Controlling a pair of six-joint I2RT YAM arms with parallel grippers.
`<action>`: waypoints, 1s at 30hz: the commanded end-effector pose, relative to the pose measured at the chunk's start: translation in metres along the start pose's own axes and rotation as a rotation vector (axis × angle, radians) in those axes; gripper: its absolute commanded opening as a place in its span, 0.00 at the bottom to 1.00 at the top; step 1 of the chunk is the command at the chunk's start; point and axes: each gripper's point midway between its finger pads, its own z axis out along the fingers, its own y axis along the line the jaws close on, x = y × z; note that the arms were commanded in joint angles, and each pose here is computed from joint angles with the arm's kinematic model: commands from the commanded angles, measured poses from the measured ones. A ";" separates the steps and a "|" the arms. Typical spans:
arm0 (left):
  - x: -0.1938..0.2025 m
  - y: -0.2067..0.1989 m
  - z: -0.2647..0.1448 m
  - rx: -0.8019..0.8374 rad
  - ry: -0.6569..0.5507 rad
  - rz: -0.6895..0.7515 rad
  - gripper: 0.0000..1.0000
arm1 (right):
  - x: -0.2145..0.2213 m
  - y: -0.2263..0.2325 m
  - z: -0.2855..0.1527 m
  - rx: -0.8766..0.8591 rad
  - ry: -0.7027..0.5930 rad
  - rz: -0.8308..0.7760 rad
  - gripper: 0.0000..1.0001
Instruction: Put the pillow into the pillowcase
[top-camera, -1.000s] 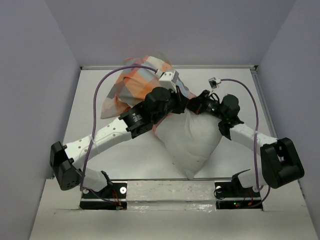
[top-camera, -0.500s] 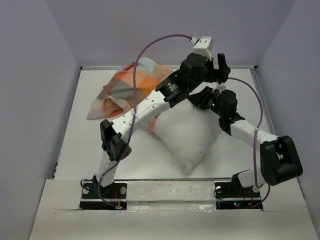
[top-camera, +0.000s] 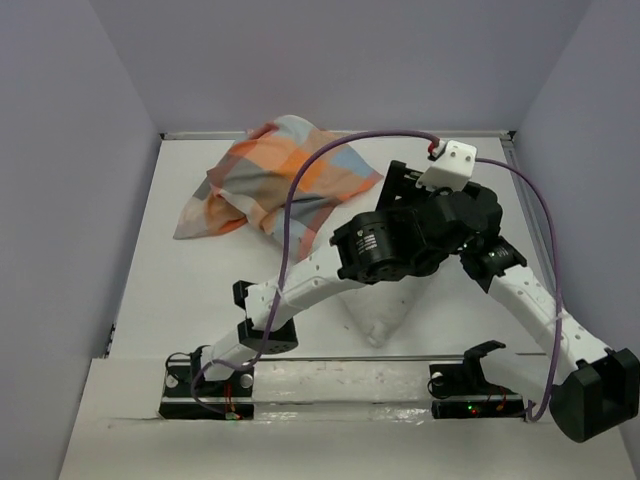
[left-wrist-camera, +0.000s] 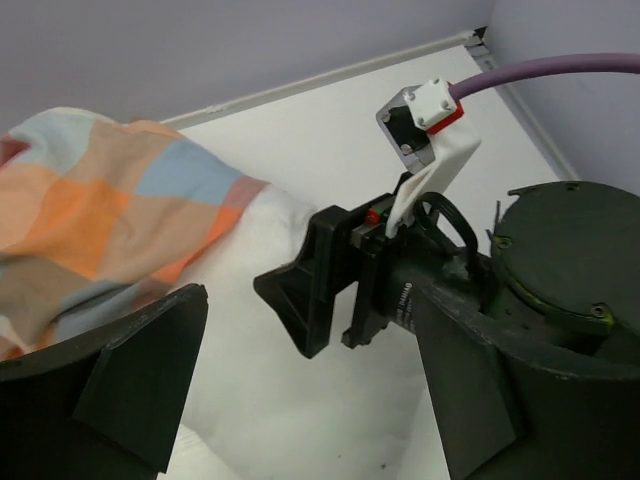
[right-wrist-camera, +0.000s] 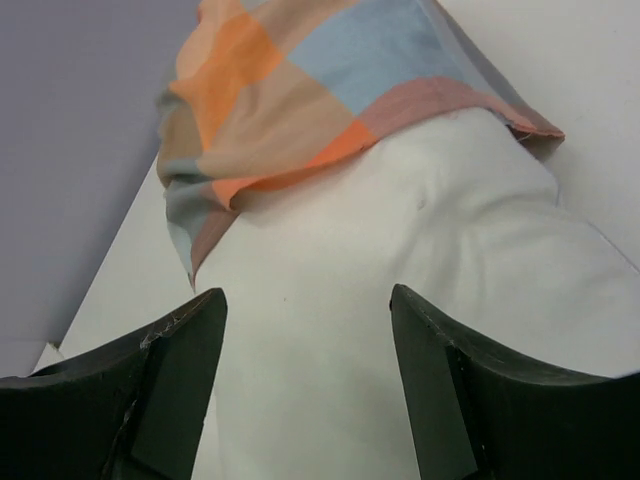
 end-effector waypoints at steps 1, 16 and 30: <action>-0.063 0.084 -0.060 -0.135 -0.121 -0.077 0.94 | 0.025 0.007 -0.019 -0.028 0.081 -0.043 0.72; -0.095 0.111 -0.207 -0.069 -0.266 -0.250 0.93 | 0.046 0.054 -0.047 -0.283 0.172 -0.098 0.66; -0.133 0.184 0.053 -0.180 -0.260 -0.389 0.95 | 0.040 0.046 -0.043 -0.216 0.144 -0.105 0.66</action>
